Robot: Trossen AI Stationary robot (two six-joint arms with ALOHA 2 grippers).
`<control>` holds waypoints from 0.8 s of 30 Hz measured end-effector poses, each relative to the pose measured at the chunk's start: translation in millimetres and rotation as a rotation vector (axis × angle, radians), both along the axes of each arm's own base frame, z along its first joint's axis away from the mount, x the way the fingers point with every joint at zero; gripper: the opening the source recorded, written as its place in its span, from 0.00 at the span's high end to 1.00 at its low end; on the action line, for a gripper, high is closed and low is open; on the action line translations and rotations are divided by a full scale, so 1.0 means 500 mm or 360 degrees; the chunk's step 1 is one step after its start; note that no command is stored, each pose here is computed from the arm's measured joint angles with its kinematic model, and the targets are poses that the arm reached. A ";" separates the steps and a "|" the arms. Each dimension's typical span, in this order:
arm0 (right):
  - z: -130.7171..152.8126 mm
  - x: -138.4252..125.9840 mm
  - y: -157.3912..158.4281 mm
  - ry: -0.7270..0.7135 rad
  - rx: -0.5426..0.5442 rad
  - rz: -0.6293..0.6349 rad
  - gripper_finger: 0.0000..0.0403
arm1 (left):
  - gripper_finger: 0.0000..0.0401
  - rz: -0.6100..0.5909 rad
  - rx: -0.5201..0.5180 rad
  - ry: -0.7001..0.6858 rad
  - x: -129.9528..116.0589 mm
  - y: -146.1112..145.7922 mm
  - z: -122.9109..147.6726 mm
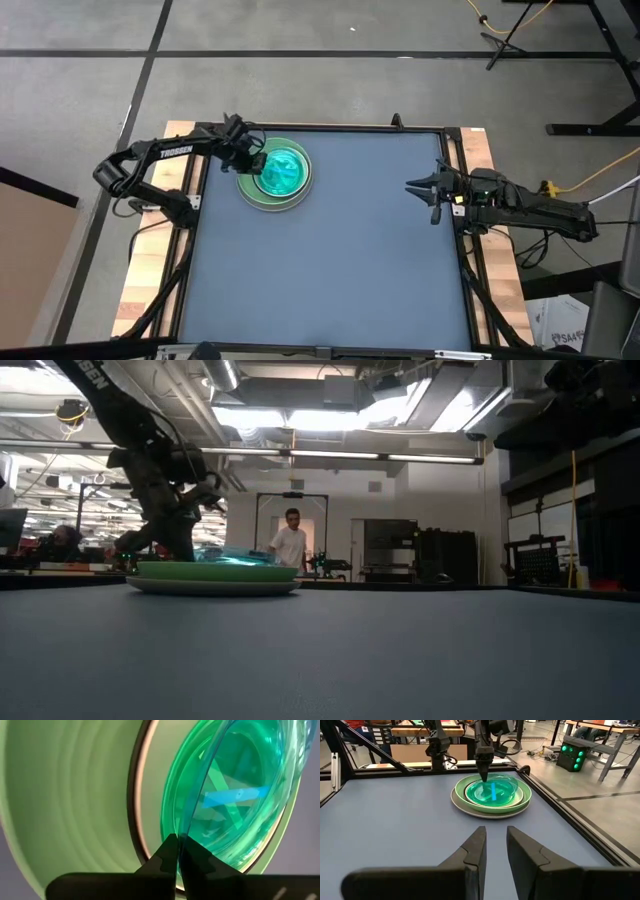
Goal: Stack plastic plates
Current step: Stack the blue plate on top of the light green plate
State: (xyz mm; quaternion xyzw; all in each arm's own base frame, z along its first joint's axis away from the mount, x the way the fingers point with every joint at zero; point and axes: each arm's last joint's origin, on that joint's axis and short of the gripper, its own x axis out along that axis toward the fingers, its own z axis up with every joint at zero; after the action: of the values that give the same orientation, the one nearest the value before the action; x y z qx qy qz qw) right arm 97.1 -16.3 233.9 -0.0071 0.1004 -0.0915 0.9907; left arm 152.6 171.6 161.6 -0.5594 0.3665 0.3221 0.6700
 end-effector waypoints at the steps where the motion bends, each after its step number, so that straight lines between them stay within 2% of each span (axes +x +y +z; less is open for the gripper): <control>1: 0.000 0.000 0.000 0.0000 0.0000 0.0000 0.83 | 0.99 -0.0007 0.0001 0.0001 0.002 -0.001 0.000; 11: 0.000 0.000 0.000 0.0001 0.0000 0.0000 0.83 | 0.97 -0.0032 0.0003 0.0002 0.006 -0.006 0.000; 19: 0.000 0.000 0.000 0.0001 0.0000 0.0000 0.83 | 0.81 -0.0030 0.0009 0.0010 0.006 -0.005 0.000; 24: 0.000 0.000 0.000 0.0001 0.0000 0.0000 0.83 | 0.77 -0.0013 0.0032 0.0038 0.005 -0.004 -0.001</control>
State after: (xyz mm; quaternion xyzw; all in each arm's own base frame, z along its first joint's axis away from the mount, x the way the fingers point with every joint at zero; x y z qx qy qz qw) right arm 97.1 -16.3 233.9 -0.0071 0.1005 -0.0914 0.9907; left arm 155.1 169.4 161.2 -0.5473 0.3736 0.3296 0.6725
